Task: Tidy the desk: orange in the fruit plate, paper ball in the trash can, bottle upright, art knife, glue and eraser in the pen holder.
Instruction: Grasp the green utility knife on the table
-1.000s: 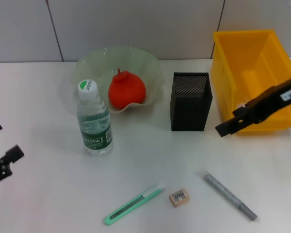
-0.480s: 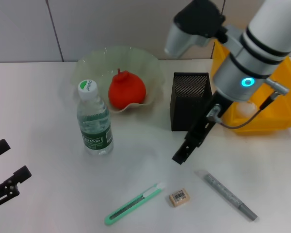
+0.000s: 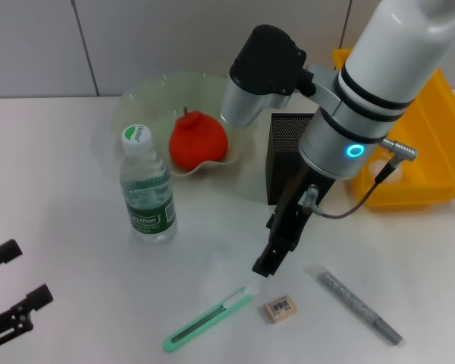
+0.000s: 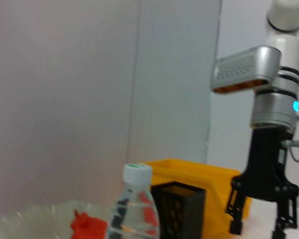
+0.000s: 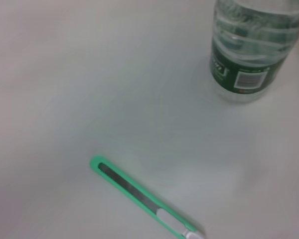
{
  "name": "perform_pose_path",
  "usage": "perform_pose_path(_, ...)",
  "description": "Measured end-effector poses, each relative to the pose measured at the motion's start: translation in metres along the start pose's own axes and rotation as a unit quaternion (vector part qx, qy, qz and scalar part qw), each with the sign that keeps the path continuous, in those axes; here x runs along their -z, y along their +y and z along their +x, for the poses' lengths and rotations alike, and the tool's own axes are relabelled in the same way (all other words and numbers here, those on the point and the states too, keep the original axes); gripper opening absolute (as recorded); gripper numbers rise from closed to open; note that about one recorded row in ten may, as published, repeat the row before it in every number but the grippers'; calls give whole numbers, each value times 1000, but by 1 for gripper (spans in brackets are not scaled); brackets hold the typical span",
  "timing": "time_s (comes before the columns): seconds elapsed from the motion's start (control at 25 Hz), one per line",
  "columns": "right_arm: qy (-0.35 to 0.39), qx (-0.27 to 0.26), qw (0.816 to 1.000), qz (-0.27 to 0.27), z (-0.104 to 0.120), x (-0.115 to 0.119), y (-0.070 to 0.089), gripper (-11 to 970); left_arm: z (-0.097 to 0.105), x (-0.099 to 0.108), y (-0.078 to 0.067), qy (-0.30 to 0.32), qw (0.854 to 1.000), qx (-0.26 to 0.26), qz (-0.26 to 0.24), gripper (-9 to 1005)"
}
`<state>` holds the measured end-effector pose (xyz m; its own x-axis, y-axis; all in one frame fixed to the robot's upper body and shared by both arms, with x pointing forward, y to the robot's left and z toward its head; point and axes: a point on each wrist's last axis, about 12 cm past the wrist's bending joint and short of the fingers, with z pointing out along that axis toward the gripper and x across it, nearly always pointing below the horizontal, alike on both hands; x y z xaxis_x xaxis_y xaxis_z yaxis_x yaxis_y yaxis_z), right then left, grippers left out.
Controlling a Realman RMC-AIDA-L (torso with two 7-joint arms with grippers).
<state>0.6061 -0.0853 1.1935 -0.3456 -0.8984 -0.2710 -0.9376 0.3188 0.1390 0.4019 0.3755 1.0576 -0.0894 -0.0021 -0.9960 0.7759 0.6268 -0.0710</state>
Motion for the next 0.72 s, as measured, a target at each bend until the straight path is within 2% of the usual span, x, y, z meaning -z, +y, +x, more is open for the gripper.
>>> perform_pose_path(0.12,-11,-11,1000,-4,10,-1,-2,811,-8,0,4,19,1000,5,21,804)
perform_pose_path(0.16,-28,-23,999,-5,23,-2,-4,811,-8,0,4,19,1000,5,21,804)
perform_pose_path(0.2,-40,-29,999,-7,31,-2,-5,811,-25,1,11,46,998,12,37,804)
perform_pose_path(0.24,-40,-29,999,-7,31,-2,-5,811,-25,1,11,46,998,12,37,804)
perform_pose_path(0.28,-65,-38,997,-13,46,-1,-7,811,-30,-1,13,57,997,14,42,804)
perform_pose_path(0.32,-65,-38,997,-13,46,-1,-7,811,-38,-4,16,74,996,18,49,803)
perform_pose_path(0.36,-94,-48,994,-19,64,0,-8,810,-38,-4,16,74,996,18,49,803)
perform_pose_path(0.4,-94,-48,994,-19,64,0,-8,810,-43,-7,19,87,995,20,53,803)
perform_pose_path(0.44,-115,-52,992,-23,74,1,-8,810,-56,-17,24,117,991,24,60,803)
perform_pose_path(0.48,-164,-56,984,-31,97,4,-8,810,-74,-32,31,160,985,28,65,803)
perform_pose_path(0.52,-164,-56,984,-31,97,4,-8,810,-74,-32,31,160,985,28,65,803)
perform_pose_path(0.6,-214,-51,975,-40,117,5,-6,810,-80,-38,33,176,982,24,66,803)
perform_pose_path(0.64,-238,-48,969,-45,127,5,-4,811,-95,-53,35,217,974,17,66,803)
perform_pose_path(0.68,-289,-35,955,-50,150,5,0,811,-116,-74,37,273,960,1,66,803)
perform_pose_path(0.72,-289,-35,955,-50,150,5,0,811,-116,-74,37,273,960,1,66,803)
